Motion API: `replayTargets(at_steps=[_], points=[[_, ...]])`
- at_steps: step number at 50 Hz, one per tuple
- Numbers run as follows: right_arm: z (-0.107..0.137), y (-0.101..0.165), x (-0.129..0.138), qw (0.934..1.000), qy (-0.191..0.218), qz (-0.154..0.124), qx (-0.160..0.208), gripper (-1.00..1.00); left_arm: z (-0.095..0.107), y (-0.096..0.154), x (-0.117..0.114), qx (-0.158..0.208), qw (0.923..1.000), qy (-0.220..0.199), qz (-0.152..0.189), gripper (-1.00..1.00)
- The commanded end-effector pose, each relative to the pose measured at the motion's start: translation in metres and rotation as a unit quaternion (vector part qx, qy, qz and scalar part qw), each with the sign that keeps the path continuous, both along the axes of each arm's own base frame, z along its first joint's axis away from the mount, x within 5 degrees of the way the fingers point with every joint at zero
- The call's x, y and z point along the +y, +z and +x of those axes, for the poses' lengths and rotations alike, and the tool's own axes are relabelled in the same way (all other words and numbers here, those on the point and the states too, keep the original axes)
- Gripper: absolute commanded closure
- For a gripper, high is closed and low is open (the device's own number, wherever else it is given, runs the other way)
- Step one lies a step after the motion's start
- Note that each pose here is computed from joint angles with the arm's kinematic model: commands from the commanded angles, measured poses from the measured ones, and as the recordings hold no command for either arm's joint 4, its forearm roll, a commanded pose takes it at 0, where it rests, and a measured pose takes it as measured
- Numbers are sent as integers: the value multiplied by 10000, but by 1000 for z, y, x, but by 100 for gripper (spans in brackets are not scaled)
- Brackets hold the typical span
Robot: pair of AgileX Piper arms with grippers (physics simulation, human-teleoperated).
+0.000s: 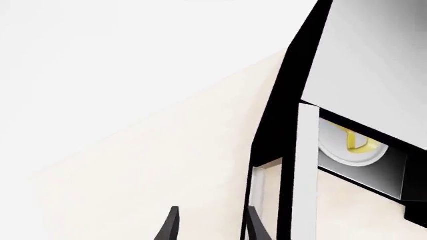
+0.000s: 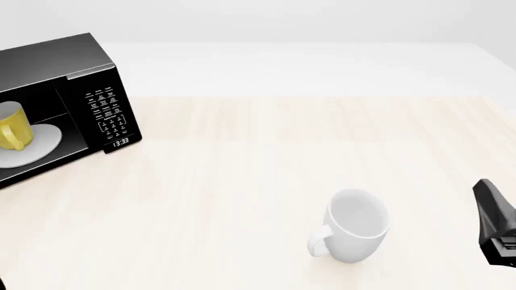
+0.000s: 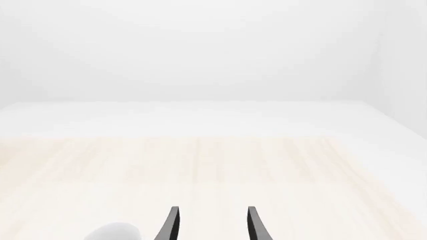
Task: Put the yellow and white mug in the microwave and close it.
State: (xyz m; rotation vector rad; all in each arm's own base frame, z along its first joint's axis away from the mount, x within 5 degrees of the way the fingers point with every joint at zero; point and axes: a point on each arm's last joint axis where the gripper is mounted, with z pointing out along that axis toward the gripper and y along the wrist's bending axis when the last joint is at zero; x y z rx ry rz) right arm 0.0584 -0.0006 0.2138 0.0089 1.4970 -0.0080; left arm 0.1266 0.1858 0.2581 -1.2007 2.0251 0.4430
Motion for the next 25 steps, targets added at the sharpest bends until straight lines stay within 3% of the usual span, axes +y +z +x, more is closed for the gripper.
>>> replayTargets(at_steps=[1,25], points=[[0,0,0,10000,0,-2,0,-100,9,-12,-2,65,9997,-159,-198,-100],[0,0,0,10000,-1,-3,3,-100,24,-17,-17,75,9980,-558,-290,-100]])
